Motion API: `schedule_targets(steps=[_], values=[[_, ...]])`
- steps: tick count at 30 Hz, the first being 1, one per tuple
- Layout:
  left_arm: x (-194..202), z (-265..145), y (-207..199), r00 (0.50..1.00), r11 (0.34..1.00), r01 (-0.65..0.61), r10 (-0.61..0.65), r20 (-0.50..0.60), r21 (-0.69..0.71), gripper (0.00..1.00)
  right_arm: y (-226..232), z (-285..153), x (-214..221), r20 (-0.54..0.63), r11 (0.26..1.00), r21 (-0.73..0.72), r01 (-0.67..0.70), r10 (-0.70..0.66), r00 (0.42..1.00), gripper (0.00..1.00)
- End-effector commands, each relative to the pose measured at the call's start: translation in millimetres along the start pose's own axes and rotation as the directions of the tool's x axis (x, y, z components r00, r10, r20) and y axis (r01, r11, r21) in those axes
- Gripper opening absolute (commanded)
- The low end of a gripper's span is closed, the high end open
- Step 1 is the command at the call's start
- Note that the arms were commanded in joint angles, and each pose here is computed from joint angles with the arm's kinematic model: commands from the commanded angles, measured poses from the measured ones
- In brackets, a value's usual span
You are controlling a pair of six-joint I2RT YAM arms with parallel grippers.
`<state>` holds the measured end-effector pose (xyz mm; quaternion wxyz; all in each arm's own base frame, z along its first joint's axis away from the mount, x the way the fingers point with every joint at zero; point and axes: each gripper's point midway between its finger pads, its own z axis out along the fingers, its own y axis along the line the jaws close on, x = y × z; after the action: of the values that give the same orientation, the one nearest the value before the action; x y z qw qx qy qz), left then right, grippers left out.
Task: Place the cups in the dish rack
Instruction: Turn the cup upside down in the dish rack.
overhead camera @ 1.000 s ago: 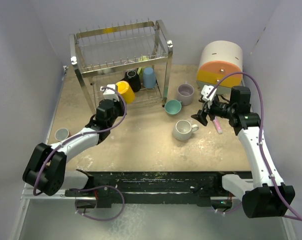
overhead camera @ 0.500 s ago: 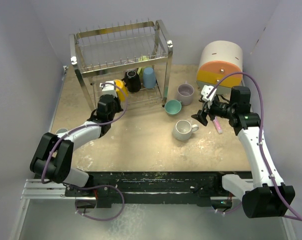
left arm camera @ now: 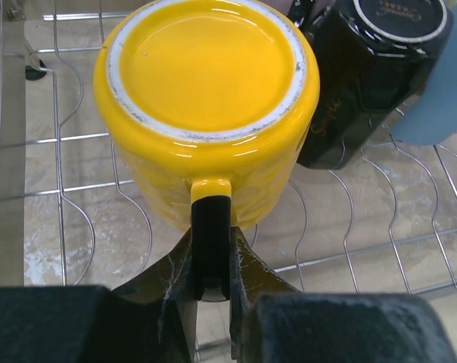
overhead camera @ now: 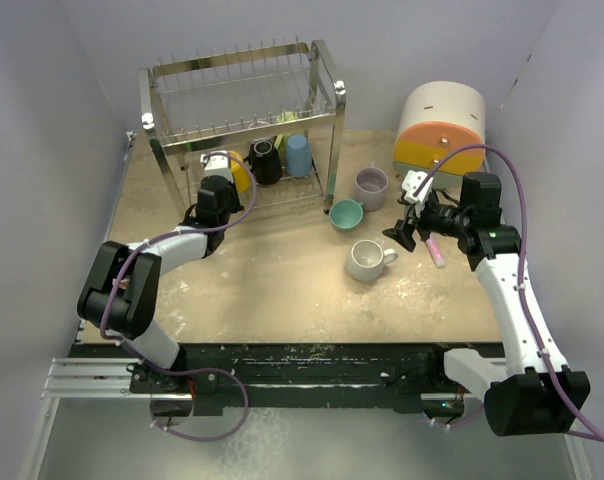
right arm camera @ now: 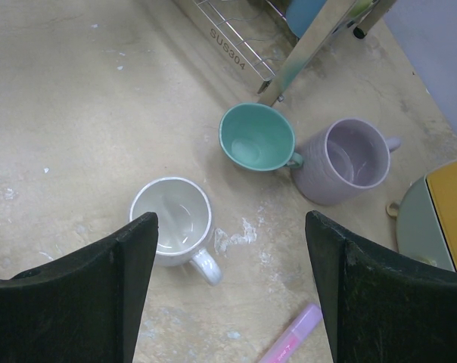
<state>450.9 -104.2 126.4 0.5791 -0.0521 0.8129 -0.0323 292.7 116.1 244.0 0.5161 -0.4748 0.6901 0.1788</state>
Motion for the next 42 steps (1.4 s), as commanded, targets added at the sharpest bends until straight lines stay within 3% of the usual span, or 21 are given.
schedule_targets(steps=[1,42], values=[[-78,13,-8,0.974,0.999,0.043,-0.048,0.22,0.025,0.0,-1,-3,-5,0.017,0.999,0.012,0.03,-0.03,0.999,0.8],[-74,104,16,0.973,1.0,-0.027,0.029,0.231,-0.013,0.0,-2,-1,-1,0.005,0.999,0.004,0.032,-0.032,0.999,0.8]])
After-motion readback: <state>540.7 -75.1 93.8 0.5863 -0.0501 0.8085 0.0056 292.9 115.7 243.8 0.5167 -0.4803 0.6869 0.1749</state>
